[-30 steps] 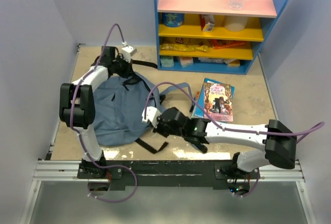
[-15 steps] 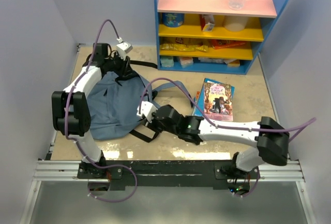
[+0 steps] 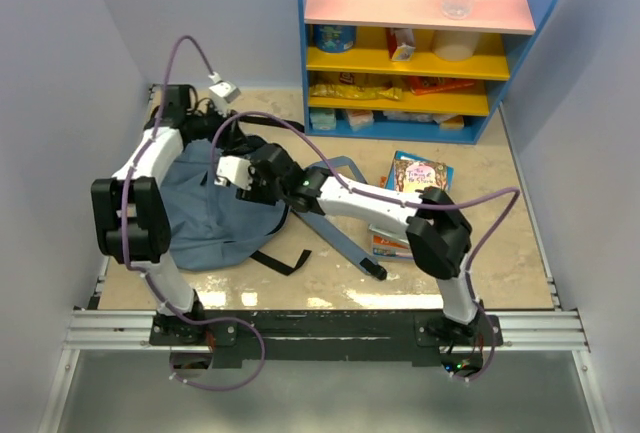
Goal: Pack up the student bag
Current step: Unzip the student bag at the center of the board.
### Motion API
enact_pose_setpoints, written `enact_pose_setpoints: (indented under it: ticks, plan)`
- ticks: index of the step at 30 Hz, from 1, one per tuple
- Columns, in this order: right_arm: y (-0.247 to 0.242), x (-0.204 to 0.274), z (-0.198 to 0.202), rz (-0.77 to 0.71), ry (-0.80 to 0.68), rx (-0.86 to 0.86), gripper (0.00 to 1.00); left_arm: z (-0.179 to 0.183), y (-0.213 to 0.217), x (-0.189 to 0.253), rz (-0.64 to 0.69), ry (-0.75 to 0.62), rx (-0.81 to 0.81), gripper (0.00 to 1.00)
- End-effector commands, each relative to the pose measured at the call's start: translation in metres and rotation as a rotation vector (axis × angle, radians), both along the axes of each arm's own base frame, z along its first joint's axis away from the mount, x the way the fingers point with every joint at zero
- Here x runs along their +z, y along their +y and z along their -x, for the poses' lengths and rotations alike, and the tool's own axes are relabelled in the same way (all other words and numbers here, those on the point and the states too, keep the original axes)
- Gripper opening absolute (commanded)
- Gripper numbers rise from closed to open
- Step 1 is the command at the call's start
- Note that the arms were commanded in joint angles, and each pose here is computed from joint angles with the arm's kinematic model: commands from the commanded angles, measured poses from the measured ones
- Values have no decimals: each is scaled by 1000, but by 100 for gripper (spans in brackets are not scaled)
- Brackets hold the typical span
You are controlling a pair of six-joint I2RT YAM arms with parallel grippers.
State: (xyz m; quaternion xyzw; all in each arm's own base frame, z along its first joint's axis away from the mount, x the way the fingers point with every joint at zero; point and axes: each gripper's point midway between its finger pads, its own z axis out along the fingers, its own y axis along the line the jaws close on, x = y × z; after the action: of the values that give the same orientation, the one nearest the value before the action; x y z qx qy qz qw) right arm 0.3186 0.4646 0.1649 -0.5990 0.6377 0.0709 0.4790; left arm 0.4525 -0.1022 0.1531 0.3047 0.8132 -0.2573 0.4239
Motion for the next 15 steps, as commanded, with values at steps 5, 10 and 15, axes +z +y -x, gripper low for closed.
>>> enact_pose_setpoints:
  ticks: [5,10,15]
  plan:
    - [-19,-35,-14,270,60,61,54,-15,68,11,67,0,111,47]
    - [-31,-53,-18,367,99,49,54,-10,87,4,54,3,154,47]
    - [-37,-59,-28,396,87,27,56,-5,88,5,56,-3,152,47]
